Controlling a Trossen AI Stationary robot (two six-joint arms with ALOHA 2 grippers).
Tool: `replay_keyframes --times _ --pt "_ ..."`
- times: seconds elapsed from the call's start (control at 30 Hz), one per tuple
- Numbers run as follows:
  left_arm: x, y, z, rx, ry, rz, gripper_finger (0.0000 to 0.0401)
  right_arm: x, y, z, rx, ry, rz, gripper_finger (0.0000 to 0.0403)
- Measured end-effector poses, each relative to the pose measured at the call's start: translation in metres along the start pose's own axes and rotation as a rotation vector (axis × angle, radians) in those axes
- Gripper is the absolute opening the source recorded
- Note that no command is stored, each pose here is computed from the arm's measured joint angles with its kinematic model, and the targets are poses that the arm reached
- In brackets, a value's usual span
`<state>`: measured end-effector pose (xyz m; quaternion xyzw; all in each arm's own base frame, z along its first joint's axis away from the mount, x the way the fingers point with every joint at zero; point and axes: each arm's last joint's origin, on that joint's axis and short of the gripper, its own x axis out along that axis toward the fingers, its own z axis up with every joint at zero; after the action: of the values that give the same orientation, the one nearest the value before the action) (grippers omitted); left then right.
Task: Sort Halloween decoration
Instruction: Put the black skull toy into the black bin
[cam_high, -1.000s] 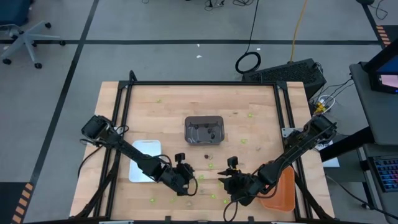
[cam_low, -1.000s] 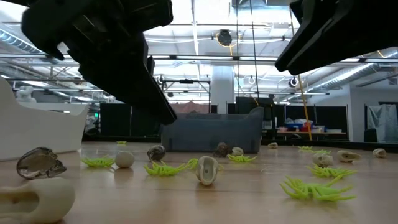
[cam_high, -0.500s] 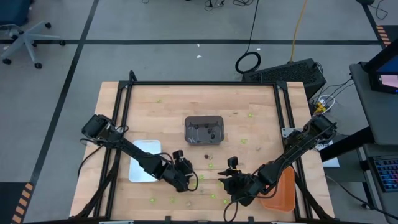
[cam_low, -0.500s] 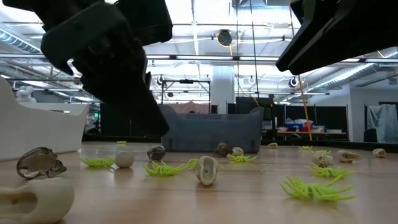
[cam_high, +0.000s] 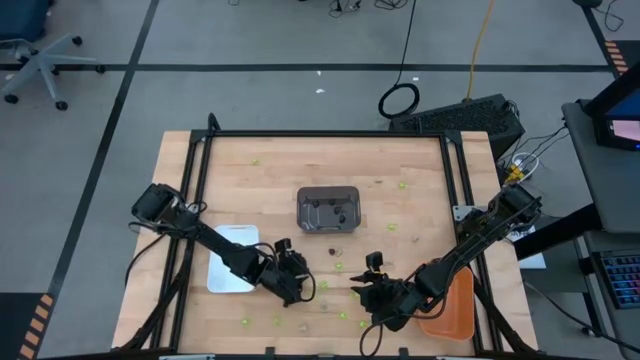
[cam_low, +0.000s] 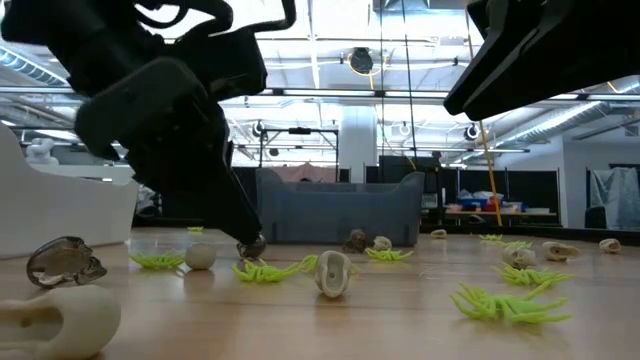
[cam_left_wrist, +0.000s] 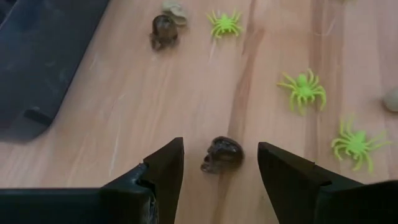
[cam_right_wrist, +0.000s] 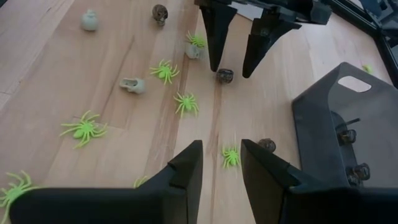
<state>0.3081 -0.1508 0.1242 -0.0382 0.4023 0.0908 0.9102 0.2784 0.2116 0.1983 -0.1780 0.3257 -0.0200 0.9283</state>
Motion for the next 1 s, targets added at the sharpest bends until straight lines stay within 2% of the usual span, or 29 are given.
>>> replay_keyframes --times 0.2,0.43,0.6,1.0 --pt "0.001 0.0 0.0 -0.016 -0.022 -0.015 0.0201 0.0 0.0 0.0 0.0 0.0 0.0 0.0094" --pt "0.006 0.002 -0.004 -0.006 0.004 -0.011 0.0169 0.0 0.0 0.001 0.005 -0.006 0.001 0.0094" --pt "0.013 0.004 -0.005 -0.013 0.034 -0.05 0.0149 0.0 0.0 0.001 0.001 -0.006 0.001 0.0094" --pt "0.019 0.004 -0.004 0.02 0.025 -0.073 0.0068 0.0 0.0 0.001 0.001 -0.011 0.001 0.0094"
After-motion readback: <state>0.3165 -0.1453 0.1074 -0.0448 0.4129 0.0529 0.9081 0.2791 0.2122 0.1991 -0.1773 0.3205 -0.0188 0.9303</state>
